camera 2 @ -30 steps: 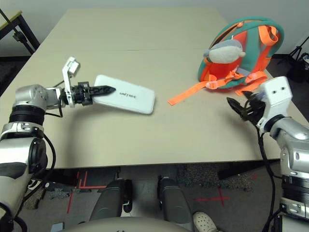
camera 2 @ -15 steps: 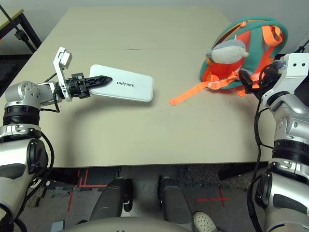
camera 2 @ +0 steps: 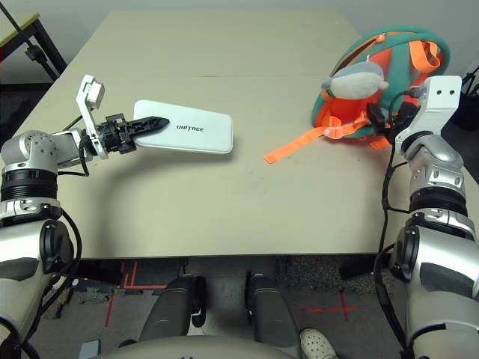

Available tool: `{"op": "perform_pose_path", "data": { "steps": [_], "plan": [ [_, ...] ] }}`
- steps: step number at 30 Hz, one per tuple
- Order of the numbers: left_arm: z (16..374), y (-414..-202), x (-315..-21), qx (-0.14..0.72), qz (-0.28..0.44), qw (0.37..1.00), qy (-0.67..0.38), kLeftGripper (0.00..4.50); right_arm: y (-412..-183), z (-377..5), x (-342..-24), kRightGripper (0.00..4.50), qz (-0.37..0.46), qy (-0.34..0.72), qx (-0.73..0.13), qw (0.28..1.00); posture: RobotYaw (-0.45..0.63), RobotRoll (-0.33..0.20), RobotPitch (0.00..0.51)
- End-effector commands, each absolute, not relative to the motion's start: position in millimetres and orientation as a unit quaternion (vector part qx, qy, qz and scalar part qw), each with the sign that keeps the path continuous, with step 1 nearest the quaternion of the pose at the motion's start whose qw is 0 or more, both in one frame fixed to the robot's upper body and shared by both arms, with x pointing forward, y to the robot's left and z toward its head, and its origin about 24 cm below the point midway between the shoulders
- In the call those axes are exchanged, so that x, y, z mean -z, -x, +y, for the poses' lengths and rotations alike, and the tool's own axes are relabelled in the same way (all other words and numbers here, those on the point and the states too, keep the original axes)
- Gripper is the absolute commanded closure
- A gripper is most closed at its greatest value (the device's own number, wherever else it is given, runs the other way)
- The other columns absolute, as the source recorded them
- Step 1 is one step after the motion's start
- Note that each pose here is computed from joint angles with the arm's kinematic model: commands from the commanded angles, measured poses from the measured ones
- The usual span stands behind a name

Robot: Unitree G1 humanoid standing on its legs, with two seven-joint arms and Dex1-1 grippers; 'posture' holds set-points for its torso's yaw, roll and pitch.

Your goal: Put the pencil case into the backpack and zip it.

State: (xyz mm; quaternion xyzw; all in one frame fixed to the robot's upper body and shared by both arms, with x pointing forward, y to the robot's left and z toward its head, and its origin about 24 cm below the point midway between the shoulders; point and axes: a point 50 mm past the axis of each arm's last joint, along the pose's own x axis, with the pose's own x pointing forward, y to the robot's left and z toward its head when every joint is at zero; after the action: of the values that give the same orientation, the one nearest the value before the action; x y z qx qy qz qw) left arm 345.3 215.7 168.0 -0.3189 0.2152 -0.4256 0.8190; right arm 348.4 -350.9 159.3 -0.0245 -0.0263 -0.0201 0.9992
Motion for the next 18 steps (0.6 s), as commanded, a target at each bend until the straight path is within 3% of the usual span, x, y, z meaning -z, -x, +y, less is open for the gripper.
{"op": "perform_pose_path", "data": {
  "steps": [1, 4, 5, 18],
  "plan": [
    [217, -344, -176, 0.436, 0.192, 0.819, 0.321, 3.16, -346, -352, -161, 3.30, -0.049, 0.020, 0.006, 0.999, 0.11, 0.000, 0.094],
    [218, -344, -175, 0.433, 0.193, 0.820, 0.321, 3.16, -344, -345, -164, 4.39, -0.065, 0.041, -0.045, 0.996, 0.11, 0.000, 0.095],
    [218, -344, -175, 0.432, 0.193, 0.820, 0.321, 3.16, -343, -343, -166, 4.48, -0.072, 0.041, -0.059, 0.995, 0.11, 0.000, 0.096],
    [215, -351, -176, 0.432, 0.191, 0.823, 0.316, 3.16, -325, -303, -196, 4.48, -0.167, 0.064, -0.231, 0.956, 0.09, 0.000, 0.087]
  ]
}}
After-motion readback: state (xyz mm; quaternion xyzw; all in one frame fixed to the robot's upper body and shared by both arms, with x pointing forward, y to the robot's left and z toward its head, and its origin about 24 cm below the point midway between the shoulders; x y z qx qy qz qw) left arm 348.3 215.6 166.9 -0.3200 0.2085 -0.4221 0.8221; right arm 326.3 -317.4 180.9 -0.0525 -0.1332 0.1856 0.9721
